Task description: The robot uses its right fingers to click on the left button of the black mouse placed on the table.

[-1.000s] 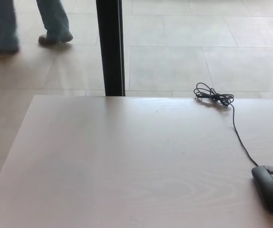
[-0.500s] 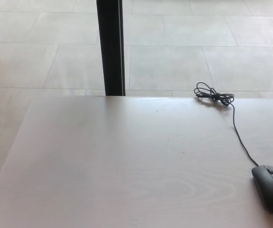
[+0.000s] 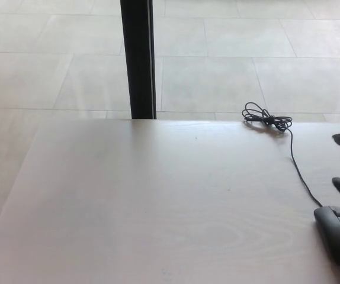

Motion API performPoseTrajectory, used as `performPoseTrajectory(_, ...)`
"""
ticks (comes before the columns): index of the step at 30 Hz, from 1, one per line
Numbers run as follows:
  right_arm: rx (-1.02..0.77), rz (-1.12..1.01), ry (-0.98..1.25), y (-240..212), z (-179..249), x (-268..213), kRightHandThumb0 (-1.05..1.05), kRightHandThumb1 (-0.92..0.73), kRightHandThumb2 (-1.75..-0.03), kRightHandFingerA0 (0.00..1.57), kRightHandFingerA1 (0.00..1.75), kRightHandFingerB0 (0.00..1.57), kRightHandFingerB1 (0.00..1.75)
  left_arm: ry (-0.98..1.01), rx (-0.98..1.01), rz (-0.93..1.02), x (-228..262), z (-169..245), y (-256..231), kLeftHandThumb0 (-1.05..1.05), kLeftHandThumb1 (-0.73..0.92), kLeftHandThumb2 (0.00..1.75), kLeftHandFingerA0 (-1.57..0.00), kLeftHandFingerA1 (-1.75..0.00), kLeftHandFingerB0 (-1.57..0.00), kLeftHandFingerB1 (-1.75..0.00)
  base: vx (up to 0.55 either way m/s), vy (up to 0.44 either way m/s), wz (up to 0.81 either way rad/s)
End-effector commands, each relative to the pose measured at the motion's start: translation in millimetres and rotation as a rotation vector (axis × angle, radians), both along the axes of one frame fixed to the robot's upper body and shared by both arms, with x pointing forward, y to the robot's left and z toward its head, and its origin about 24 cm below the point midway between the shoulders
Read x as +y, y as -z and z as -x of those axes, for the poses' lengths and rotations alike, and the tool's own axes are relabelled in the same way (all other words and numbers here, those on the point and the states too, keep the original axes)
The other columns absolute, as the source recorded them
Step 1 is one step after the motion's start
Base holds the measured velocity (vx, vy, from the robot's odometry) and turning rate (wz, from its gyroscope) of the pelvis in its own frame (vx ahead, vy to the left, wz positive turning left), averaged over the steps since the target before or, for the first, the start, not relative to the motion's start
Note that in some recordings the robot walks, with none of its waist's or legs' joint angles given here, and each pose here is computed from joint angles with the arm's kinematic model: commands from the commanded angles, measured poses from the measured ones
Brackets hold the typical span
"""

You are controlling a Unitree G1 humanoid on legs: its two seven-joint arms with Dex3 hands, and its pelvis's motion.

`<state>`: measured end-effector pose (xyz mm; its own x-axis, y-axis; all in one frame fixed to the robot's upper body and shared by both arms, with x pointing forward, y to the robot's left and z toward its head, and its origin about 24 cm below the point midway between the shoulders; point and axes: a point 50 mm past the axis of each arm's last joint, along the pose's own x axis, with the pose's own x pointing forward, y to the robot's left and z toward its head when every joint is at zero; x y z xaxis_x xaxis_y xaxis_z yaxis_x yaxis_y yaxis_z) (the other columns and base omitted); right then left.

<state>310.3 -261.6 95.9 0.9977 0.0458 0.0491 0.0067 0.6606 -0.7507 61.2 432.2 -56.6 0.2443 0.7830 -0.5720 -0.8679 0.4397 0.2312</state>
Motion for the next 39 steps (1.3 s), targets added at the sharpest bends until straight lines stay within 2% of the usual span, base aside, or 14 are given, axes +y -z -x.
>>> performPoseTrajectory(1,0.016,0.464,-0.138,8.6,3.2,1.9,-0.64,-0.59,-0.92,0.36,0.58,0.34,0.5,0.001,-0.003,-0.065,12.3,0.9,-13.4,-0.67,0.58,0.58,-0.85,-0.7,-0.57,-0.49,0.0,0.0,0.0)
performPoseTrajectory(2,0.023,0.537,-0.149,9.2,2.8,-0.2,-0.58,-0.72,-0.62,0.38,0.48,0.4,0.35,0.005,-0.005,-0.07,12.2,0.7,-13.6,-0.69,0.57,0.58,-0.86,-0.71,-0.59,-0.49,0.0,0.0,0.0)
performPoseTrajectory(14,0.014,0.731,-0.209,7.2,6.9,-3.9,-0.6,-0.76,-0.63,0.38,0.47,0.44,0.36,0.011,-0.005,-0.072,12.5,-0.3,-14.3,-0.73,0.57,0.58,-0.82,-0.66,-0.55,-0.49,0.0,0.0,0.0)
performPoseTrajectory(15,0.011,0.756,-0.224,9.1,8.0,-3.8,-0.67,-0.64,-1.0,0.32,0.56,0.39,0.52,-0.012,-0.025,-0.061,12.6,-0.5,-14.1,-0.72,0.55,0.57,-0.83,-0.66,-0.57,-0.48,0.0,0.0,0.0)
performPoseTrajectory(16,0.018,0.775,-0.232,9.1,7.0,-3.0,-0.61,-0.79,-0.64,0.36,0.47,0.42,0.35,-0.016,-0.038,-0.063,13.4,-2.5,-15.4,-0.71,0.56,0.57,-0.82,-0.67,-0.55,-0.49,0.0,0.0,0.0)
performPoseTrajectory(26,0.04,0.854,-0.299,20.3,11.4,0.7,-0.61,-0.79,-0.64,0.35,0.48,0.41,0.35,0.005,-0.013,-0.079,13.3,-2.3,-15.5,-0.7,0.57,0.58,-0.8,-0.65,-0.58,-0.49,0.0,0.0,0.0)
performPoseTrajectory(27,0.032,0.867,-0.304,21.6,12.0,1.0,-0.61,-0.8,-0.64,0.37,0.48,0.42,0.35,0.0,-0.014,-0.072,13.2,-0.8,-14.9,-0.7,0.44,0.87,-0.75,-0.7,-0.53,-0.6,0.0,0.0,0.0)
performPoseTrajectory(28,0.036,0.871,-0.308,22.8,12.4,1.4,-0.61,-0.8,-0.64,0.36,0.47,0.41,0.35,-0.008,-0.032,-0.06,12.5,1.9,-13.6,-0.68,0.57,0.57,-0.8,-0.64,-0.58,-0.49,0.0,0.0,0.0)
performPoseTrajectory(30,0.039,0.852,-0.308,25.0,12.9,2.4,-0.61,-0.79,-0.64,0.36,0.47,0.41,0.35,-0.05,-0.091,-0.034,12.5,2.5,-13.2,-0.66,0.43,0.87,-0.82,-0.79,-0.56,-0.63,0.0,0.0,0.0)
performPoseTrajectory(32,0.037,0.849,-0.312,28.0,13.7,3.5,-0.61,-0.79,-0.64,0.36,0.47,0.42,0.35,-0.031,-0.049,-0.049,13.6,2.8,-14.3,-0.66,0.55,0.57,-0.87,-0.71,-0.59,-0.51,0.0,0.0,0.0)
performPoseTrajectory(33,0.068,0.821,-0.31,30.3,14.3,3.1,-0.66,-0.65,-1.01,0.24,0.53,0.36,0.52,-0.027,-0.047,-0.054,13.3,2.0,-14.4,-0.66,0.57,0.57,-0.78,-0.66,-0.57,-0.51,0.0,0.0,0.0)
performPoseTrajectory(35,0.083,0.801,-0.309,31.4,14.5,2.8,-0.65,-0.65,-1.0,0.23,0.53,0.36,0.52,-0.023,-0.052,-0.048,13.2,1.6,-14.3,-0.67,0.43,0.86,-0.72,-0.71,-0.52,-0.61,0.0,0.0,0.0)
performPoseTrajectory(36,0.092,0.807,-0.306,34.7,15.2,1.8,-0.62,-0.78,-0.65,0.32,0.45,0.41,0.35,-0.03,-0.046,-0.047,13.4,1.8,-14.2,-0.66,0.57,0.57,-0.83,-0.66,-0.55,-0.51,0.0,0.0,0.0)
performPoseTrajectory(39,0.087,0.806,-0.303,38.9,16.3,-1.6,-0.64,-0.65,-1.01,0.25,0.54,0.38,0.53,-0.023,-0.044,-0.052,13.1,1.6,-14.2,-0.68,0.57,0.58,-0.88,-0.72,-0.56,-0.51,0.0,0.0,0.0)
